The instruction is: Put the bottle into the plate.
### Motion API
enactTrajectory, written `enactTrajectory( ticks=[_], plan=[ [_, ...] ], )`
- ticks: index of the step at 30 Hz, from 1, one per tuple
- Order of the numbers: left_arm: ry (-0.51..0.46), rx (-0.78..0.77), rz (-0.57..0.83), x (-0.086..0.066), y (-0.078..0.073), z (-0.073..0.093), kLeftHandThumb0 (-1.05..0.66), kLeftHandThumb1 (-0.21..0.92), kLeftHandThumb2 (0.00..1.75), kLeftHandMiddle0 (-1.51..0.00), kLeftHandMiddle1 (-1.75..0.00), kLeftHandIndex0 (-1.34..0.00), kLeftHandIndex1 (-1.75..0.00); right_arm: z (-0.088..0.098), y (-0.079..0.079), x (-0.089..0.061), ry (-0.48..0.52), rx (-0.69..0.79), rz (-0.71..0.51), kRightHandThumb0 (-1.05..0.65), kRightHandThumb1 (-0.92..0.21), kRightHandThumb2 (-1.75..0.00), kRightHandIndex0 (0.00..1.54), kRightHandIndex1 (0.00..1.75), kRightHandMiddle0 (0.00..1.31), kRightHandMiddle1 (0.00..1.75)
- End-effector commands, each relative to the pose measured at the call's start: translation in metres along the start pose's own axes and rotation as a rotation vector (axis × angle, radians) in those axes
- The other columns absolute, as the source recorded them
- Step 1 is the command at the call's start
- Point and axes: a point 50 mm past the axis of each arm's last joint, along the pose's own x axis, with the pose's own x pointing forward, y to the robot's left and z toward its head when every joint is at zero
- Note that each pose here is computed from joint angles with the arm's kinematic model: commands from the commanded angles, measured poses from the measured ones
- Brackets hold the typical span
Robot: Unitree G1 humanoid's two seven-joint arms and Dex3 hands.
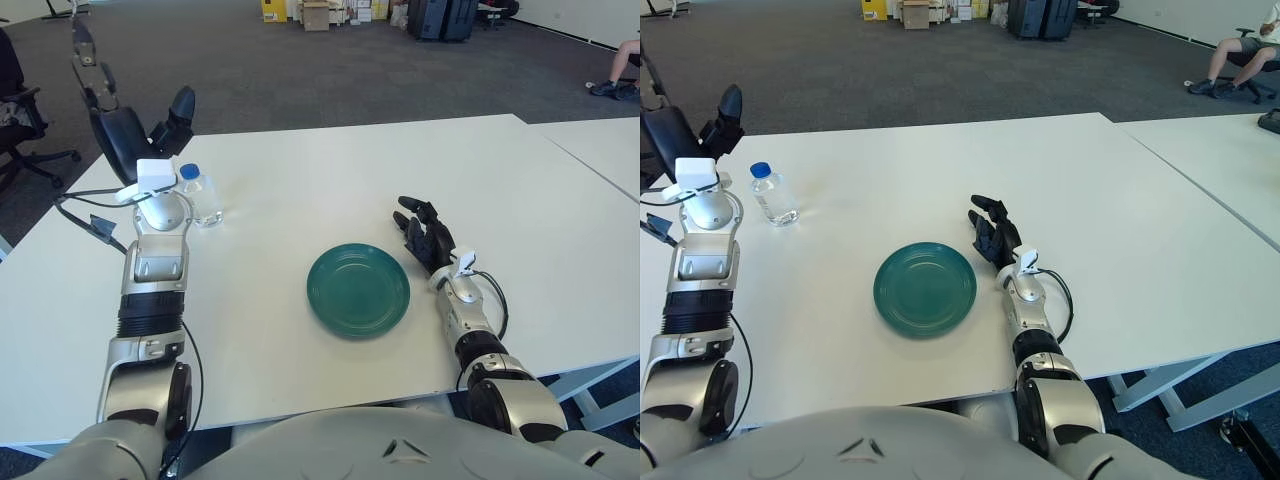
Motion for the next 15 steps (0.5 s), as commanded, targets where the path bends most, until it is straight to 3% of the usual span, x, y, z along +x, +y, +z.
enactTrajectory(
  ticks=[1, 4, 7, 10, 15],
  plan=[
    [0.001, -0.017, 0.071, 0.003, 0.001, -0.002, -0.96, 0.92, 0.55, 0.00, -0.02, -0.03, -0.02, -0.011, -0.003, -0.005, 0.058, 0.019, -0.012, -0.60, -0.92, -0.81, 0.34, 0.00, 0.00, 0.90],
    [0.036, -0.067, 0.131, 0.016, -0.002, -0.012, -0.96, 0.92, 0.59, -0.01, -0.02, -0.05, -0.04, -0.011, -0.003, -0.005, 0.062, 0.021, -0.012, -0.60, -0.92, -0.81, 0.34, 0.00, 0.00, 0.90],
    [0.071, -0.120, 0.178, 0.024, -0.005, -0.019, -0.97, 0.92, 0.63, -0.05, -0.01, -0.02, -0.22, -0.011, -0.004, -0.004, 0.064, 0.021, -0.011, -0.60, -0.92, -0.81, 0.34, 0.00, 0.00, 0.90],
    [0.101, -0.155, 0.223, 0.020, -0.007, -0.024, -0.97, 0.92, 0.66, -0.05, 0.00, 0.00, -0.31, -0.011, -0.005, -0.004, 0.059, 0.022, -0.005, -0.60, -0.92, -0.81, 0.34, 0.00, 0.00, 0.91],
    [0.195, -0.002, 0.272, -0.001, -0.005, -0.057, -0.94, 0.92, 0.66, -0.05, 0.00, 0.00, -0.35, -0.010, -0.007, -0.005, 0.043, 0.035, 0.003, -0.60, -0.92, -0.82, 0.34, 0.00, 0.00, 0.91]
  ],
)
